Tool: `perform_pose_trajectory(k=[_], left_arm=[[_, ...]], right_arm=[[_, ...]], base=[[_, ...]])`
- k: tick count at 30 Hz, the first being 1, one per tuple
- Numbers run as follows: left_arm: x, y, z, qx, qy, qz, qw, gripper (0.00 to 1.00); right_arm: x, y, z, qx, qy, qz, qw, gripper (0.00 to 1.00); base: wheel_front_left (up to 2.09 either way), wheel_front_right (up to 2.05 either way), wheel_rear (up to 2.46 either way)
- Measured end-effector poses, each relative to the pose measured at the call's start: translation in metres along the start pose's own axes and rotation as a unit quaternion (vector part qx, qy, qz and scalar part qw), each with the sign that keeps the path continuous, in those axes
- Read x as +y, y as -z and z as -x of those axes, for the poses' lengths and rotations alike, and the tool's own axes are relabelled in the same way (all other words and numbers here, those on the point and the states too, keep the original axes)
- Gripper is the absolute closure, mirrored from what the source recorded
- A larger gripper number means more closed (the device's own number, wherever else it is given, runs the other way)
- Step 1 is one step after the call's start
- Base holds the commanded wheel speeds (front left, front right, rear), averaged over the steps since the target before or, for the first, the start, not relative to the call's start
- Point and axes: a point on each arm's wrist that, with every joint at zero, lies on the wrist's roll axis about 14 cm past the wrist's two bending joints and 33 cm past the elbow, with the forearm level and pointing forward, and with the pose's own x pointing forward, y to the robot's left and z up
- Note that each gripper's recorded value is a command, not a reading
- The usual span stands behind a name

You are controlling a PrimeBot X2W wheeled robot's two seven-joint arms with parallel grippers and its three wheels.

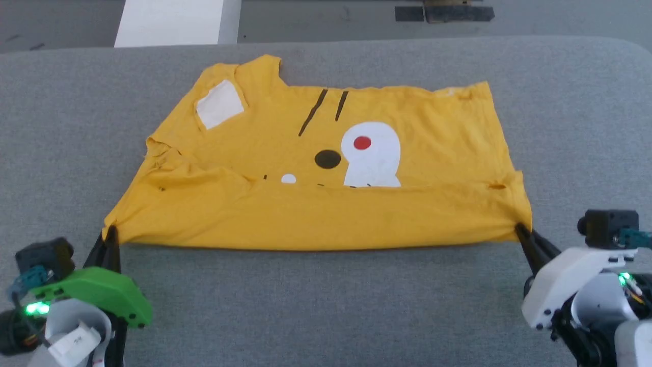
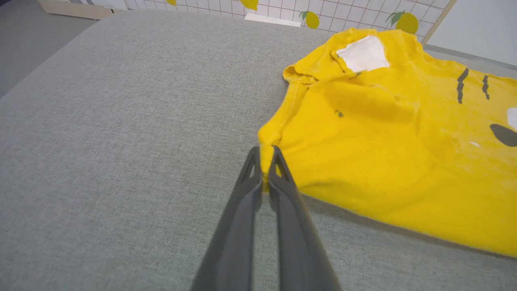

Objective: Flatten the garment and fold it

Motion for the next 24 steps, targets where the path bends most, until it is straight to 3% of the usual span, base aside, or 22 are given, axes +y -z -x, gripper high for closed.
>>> perform_pose_trajectory(k=[5,10,17,20,21,23,24], left_arm=[[0.015,0.013,0.028,0.024,-0.024,-0.006,0.999,1.00],[0.020,0.050,0.054,0.097,-0.035,-0.001,0.995,1.00],[0.014,0.101,0.077,0.203,-0.030,0.023,0.978,1.00],[0.013,0.105,0.078,0.207,-0.029,0.029,0.977,1.00],[0.013,0.106,0.078,0.209,-0.029,0.031,0.977,1.00],[0.013,0.106,0.078,0.204,-0.028,0.033,0.978,0.00],[0.012,0.104,0.077,0.198,-0.025,0.034,0.979,0.00]], right_arm=[[-0.003,0.018,0.026,0.023,0.005,-0.008,1.000,1.00],[-0.022,0.061,0.049,0.105,0.032,-0.028,0.994,1.00],[-0.034,0.110,0.061,0.187,0.051,-0.049,0.980,1.00],[-0.035,0.118,0.059,0.188,0.053,-0.055,0.979,1.00],[-0.035,0.118,0.057,0.183,0.053,-0.055,0.980,0.86],[-0.034,0.117,0.055,0.169,0.051,-0.057,0.983,0.00],[-0.034,0.115,0.054,0.158,0.050,-0.058,0.984,0.00]], base=[[0.00,0.00,0.00],[0.00,0.00,0.00],[0.00,0.00,0.00],[0.00,0.00,0.00],[0.00,0.00,0.00],[0.00,0.00,0.00],[0.00,0.00,0.00]])
